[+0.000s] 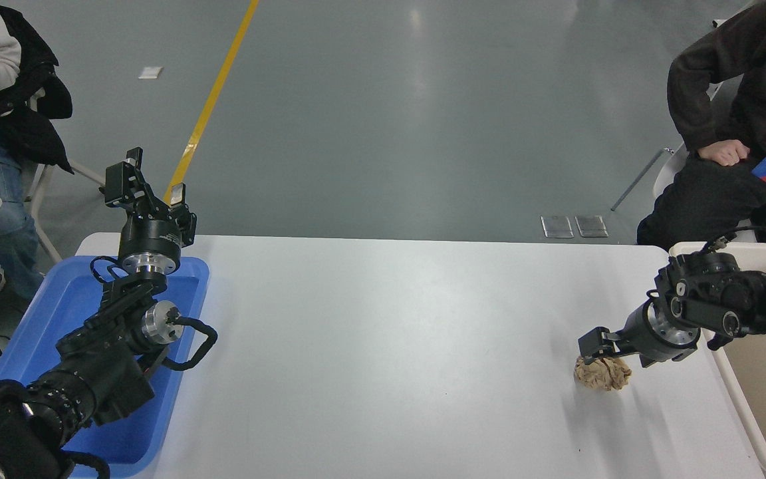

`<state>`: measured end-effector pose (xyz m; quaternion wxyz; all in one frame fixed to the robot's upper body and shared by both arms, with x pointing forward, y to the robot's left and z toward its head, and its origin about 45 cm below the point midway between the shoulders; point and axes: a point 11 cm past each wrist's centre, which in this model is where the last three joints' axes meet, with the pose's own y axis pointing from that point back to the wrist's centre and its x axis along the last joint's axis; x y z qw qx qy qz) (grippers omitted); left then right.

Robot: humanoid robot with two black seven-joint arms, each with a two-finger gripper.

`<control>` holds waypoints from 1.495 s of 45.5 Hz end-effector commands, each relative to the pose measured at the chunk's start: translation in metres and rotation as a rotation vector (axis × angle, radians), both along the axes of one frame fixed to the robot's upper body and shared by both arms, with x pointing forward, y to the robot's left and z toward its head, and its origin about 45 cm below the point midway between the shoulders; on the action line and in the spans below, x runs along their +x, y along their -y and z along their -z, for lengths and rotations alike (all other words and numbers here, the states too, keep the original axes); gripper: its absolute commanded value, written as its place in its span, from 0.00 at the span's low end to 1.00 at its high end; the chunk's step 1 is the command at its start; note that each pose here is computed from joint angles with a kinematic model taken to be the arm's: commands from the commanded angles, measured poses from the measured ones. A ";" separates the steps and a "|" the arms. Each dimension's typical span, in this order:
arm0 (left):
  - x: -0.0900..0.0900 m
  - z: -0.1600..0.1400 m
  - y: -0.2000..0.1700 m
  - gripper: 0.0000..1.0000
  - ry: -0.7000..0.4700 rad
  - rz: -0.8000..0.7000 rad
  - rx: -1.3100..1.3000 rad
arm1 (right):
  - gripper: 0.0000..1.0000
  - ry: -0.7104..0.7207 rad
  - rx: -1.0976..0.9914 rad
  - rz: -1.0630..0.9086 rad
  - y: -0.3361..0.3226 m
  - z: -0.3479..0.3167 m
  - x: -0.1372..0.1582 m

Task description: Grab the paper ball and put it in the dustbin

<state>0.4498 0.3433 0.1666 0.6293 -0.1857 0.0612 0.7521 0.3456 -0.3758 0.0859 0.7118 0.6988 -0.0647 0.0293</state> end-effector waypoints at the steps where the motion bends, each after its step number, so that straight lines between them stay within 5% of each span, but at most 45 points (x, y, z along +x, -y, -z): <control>1: 0.000 0.000 0.000 1.00 0.000 0.000 0.000 | 1.00 -0.001 -0.005 0.009 0.004 0.017 -0.013; 6: 0.000 0.000 0.000 1.00 0.000 -0.001 -0.001 | 0.91 0.024 0.005 0.014 0.002 0.021 -0.013; 12: 0.000 0.000 0.000 1.00 0.000 0.000 0.000 | 0.46 0.054 0.030 0.031 -0.003 0.023 -0.011; 16: 0.000 0.000 0.000 1.00 0.000 0.000 0.000 | 0.30 0.058 0.034 0.030 -0.003 0.022 -0.010; 18: 0.000 0.000 0.000 1.00 0.000 0.000 0.000 | 0.00 0.057 0.036 0.029 -0.003 0.023 -0.011; 30: 0.000 0.000 0.000 1.00 0.000 0.000 0.000 | 0.00 0.062 0.046 0.039 0.003 0.004 -0.002; 51: 0.000 0.000 0.000 1.00 0.000 0.001 0.001 | 0.00 0.112 -0.004 -0.092 0.005 -0.212 0.035; 68: 0.000 0.000 0.000 1.00 0.000 0.000 0.000 | 0.00 0.087 -0.069 -0.185 -0.019 -0.291 -0.003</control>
